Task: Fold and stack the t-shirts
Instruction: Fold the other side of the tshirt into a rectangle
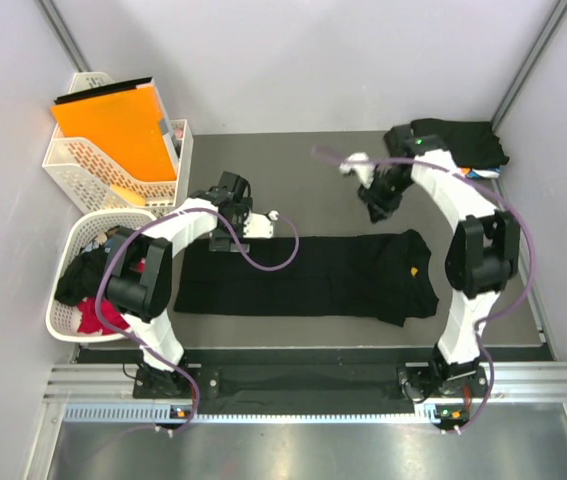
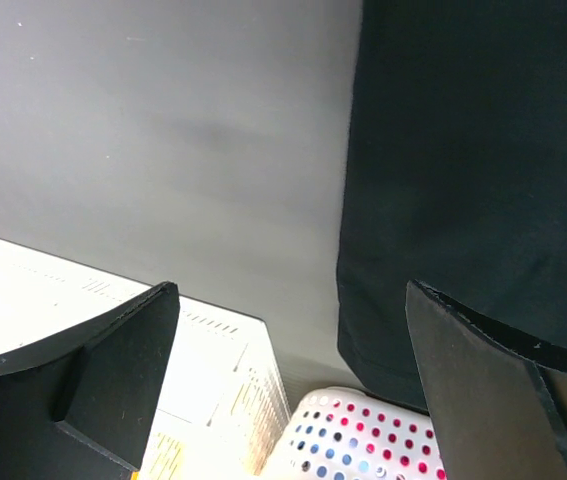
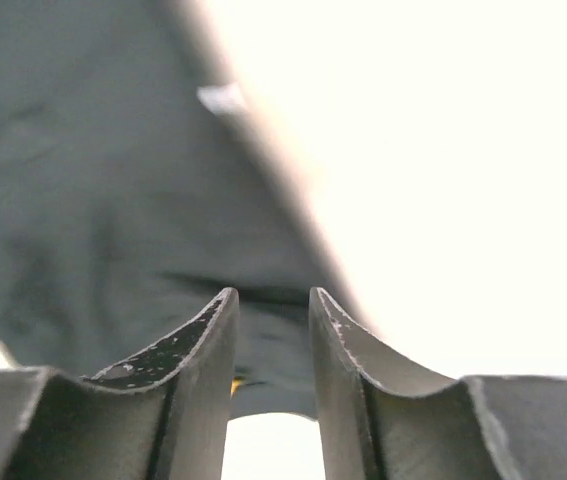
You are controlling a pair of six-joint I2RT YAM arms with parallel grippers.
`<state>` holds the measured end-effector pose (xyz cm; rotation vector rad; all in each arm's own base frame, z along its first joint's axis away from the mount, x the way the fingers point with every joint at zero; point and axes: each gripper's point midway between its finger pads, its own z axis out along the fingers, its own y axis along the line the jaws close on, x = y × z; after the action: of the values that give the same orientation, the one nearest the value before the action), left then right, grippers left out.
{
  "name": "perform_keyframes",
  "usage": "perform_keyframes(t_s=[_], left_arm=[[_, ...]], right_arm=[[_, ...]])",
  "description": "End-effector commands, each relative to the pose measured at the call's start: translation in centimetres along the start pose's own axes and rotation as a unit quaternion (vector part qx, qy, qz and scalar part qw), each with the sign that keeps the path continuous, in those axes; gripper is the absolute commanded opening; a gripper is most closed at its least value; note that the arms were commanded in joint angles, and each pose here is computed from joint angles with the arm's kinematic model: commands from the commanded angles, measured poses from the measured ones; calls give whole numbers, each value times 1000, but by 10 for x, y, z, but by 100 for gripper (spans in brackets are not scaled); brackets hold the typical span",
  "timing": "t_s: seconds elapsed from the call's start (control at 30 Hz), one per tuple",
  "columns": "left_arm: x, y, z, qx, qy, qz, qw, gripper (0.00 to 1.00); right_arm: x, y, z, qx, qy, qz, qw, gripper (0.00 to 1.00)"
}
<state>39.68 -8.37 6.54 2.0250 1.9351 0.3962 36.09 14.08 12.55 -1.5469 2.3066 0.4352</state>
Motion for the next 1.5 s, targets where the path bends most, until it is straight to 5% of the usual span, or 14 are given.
perform_keyframes(t_s=[0.0, 0.93, 1.47], left_arm=[[-2, 10, 5, -23, 0, 2, 1000, 99], [3, 12, 33, -25, 25, -7, 999, 99], [0, 17, 31, -25, 20, -12, 999, 99]], right_arm=[[-6, -44, -16, -12, -58, 119, 991, 34], [63, -35, -4, -149, -86, 316, 933, 28], [93, -25, -32, -124, -75, 353, 924, 32]])
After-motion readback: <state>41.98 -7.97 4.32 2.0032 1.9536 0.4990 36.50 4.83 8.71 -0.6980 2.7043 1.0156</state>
